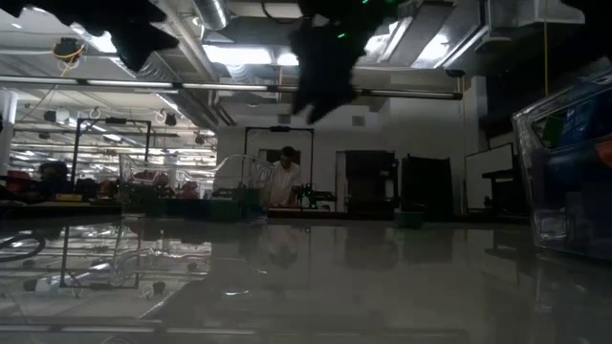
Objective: Sort blocks by size
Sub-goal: Put the square green game piece into the top transparent bin
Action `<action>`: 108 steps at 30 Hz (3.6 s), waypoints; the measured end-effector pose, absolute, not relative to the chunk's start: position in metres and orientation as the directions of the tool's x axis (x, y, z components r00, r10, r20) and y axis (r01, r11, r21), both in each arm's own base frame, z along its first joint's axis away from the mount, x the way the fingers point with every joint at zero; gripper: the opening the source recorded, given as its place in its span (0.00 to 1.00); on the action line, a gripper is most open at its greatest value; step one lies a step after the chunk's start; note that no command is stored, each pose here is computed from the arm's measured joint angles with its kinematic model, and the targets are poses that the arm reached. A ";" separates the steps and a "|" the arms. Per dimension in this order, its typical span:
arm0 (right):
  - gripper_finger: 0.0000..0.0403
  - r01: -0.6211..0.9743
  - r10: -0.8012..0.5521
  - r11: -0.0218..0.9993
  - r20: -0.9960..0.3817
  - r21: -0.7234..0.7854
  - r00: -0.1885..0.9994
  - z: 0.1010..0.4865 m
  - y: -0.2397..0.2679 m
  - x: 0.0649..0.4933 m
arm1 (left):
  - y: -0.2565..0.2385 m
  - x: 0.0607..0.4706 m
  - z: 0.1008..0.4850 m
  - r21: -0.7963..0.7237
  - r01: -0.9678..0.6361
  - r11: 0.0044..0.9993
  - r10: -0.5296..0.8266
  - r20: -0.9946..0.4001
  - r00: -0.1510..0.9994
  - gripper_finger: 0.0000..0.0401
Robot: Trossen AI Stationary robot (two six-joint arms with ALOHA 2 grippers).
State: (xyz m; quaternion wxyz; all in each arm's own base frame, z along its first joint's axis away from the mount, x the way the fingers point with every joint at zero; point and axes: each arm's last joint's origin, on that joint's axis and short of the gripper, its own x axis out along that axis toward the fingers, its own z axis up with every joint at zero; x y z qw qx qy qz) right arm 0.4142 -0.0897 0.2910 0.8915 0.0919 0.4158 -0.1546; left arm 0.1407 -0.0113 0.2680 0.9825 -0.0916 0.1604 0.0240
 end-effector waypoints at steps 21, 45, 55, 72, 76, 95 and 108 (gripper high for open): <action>0.68 0.381 -0.069 0.922 -0.998 -0.065 -0.004 0.232 -0.031 0.350 | -0.005 0.087 0.213 -0.206 -0.048 0.977 0.031 -0.083 0.996 0.45; 0.68 0.171 -0.211 0.963 -0.977 -0.209 -0.009 0.168 -0.075 0.331 | -0.005 0.089 0.185 -0.146 -0.039 0.989 0.031 -0.062 0.998 0.45; 0.68 0.238 -0.061 0.970 -0.998 -0.059 0.004 0.152 -0.100 0.317 | -0.005 0.089 0.185 -0.112 -0.038 0.993 0.031 -0.064 0.997 0.45; 0.46 0.195 -0.010 0.981 -0.998 0.001 0.058 0.148 -0.101 0.318 | -0.006 0.093 0.173 -0.109 -0.035 0.993 0.027 -0.077 0.997 0.45; 0.34 0.195 0.026 0.980 -0.994 0.047 0.109 0.149 -0.101 0.322 | -0.006 0.093 0.173 -0.107 -0.035 0.994 0.027 -0.078 0.997 0.45; 0.35 -0.012 0.250 0.938 -0.652 0.347 0.715 0.177 -0.073 0.388 | -0.006 0.093 0.172 -0.090 -0.038 0.995 0.030 -0.088 0.996 0.45; 0.39 0.192 -0.180 0.978 -0.141 0.081 0.974 0.229 -0.105 0.412 | -0.006 0.093 0.172 -0.091 -0.038 0.995 0.030 -0.089 0.996 0.45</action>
